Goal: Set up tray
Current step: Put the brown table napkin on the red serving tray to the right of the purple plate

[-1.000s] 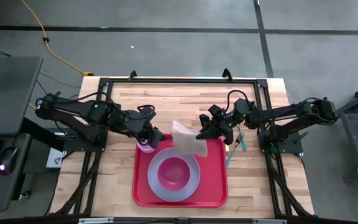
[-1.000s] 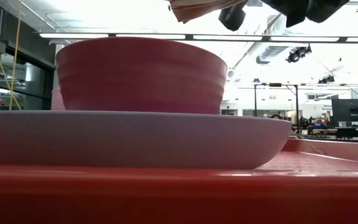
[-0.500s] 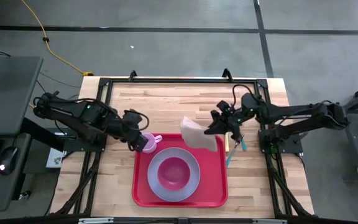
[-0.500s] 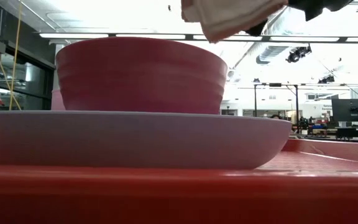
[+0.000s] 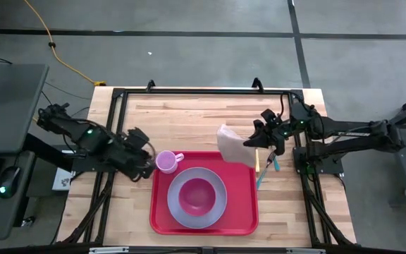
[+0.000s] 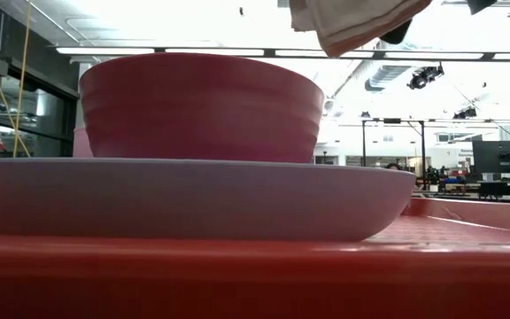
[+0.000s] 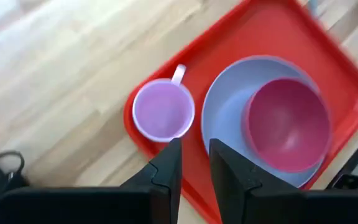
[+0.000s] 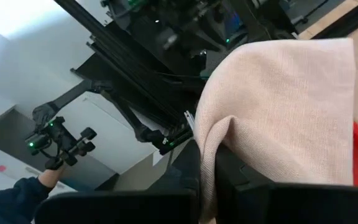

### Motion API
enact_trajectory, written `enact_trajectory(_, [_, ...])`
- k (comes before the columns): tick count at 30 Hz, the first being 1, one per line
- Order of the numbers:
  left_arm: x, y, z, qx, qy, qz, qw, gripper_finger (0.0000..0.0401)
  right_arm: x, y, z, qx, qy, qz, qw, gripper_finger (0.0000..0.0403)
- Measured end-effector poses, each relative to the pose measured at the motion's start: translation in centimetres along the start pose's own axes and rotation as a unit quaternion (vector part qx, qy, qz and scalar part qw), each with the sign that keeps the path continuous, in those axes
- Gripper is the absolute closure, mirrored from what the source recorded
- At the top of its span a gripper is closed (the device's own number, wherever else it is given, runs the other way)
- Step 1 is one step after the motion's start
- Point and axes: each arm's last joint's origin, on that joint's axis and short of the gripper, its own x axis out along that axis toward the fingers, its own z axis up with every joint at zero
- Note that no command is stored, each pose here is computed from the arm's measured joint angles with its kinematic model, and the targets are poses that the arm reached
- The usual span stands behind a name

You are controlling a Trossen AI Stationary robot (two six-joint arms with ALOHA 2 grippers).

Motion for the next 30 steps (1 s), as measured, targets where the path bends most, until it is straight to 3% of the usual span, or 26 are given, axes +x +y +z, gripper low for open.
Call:
enact_trajectory(11, [-2.8,1.6,-1.6,-0.010,-0.102,-0.074,0.992,0.0290,-1.7,0.6,-0.7,0.047,0.019,-0.021,0.999,0.0402])
enact_trajectory(30, [4.8,4.5,-5.9,-0.060,-0.125,-0.176,0.974,0.0290,-3.1,-0.5,-1.1,0.085,0.060,-0.039,0.994,0.0403])
